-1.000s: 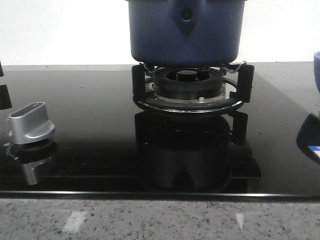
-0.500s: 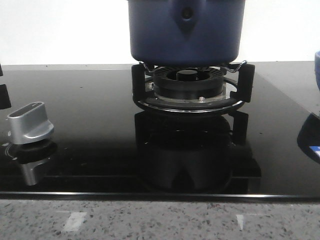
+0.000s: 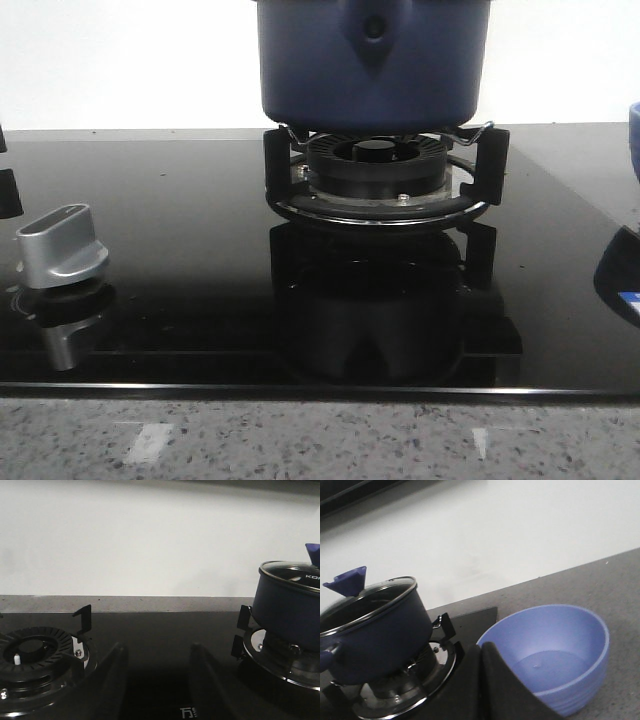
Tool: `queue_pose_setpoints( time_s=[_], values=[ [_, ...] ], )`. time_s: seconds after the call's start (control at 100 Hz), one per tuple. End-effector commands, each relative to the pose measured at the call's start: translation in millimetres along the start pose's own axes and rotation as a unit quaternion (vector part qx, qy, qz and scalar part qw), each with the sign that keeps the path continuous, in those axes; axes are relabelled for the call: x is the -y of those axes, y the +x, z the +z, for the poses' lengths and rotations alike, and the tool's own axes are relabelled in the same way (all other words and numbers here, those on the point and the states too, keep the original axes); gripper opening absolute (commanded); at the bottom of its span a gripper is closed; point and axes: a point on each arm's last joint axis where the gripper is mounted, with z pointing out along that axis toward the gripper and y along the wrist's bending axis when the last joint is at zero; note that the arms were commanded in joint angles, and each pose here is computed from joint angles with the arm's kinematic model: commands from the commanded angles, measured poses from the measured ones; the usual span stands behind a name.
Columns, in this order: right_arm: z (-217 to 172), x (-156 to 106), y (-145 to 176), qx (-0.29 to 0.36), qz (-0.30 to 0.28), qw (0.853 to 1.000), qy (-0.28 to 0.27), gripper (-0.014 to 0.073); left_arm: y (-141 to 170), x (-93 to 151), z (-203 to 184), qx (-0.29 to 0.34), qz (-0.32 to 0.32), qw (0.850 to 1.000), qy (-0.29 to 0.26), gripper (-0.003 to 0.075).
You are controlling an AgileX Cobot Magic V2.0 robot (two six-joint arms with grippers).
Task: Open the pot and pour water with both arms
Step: 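Move left gripper toward the pot lid knob, right toward the bowl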
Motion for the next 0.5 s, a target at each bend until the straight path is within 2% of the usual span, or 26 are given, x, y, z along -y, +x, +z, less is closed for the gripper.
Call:
queue_pose_setpoints(
  time_s=[0.0, 0.09, 0.29, 0.36, 0.49],
  values=[
    [-0.2, -3.1, -22.6, 0.030, -0.063, 0.997, 0.015, -0.0067, -19.7, -1.6, 6.0, 0.030, 0.009, 0.999, -0.011, 0.0397],
    [1.7, -3.0, -26.0, 0.017, -0.103, 0.994, 0.023, -0.0065, -19.9, -1.7, 13.0, 0.013, 0.003, 1.000, -0.007, 0.0410],
    [7.4, -1.9, -25.4, -0.002, -0.104, 0.994, 0.026, -0.0048, -26.2, 6.9, 26.9, -0.030, -0.003, 0.998, 0.048, 0.0410],
    [9.0, -1.8, -24.1, -0.017, -0.103, 0.994, 0.026, 0.0016, -29.1, 10.8, 33.2, -0.039, 0.001, 0.997, 0.069, 0.0407],
    [14.2, -2.4, -25.2, -0.044, -0.098, 0.994, 0.026, 0.0208, -30.2, 19.0, 47.9, -0.045, 0.001, 0.994, 0.104, 0.0384]
  ],
)
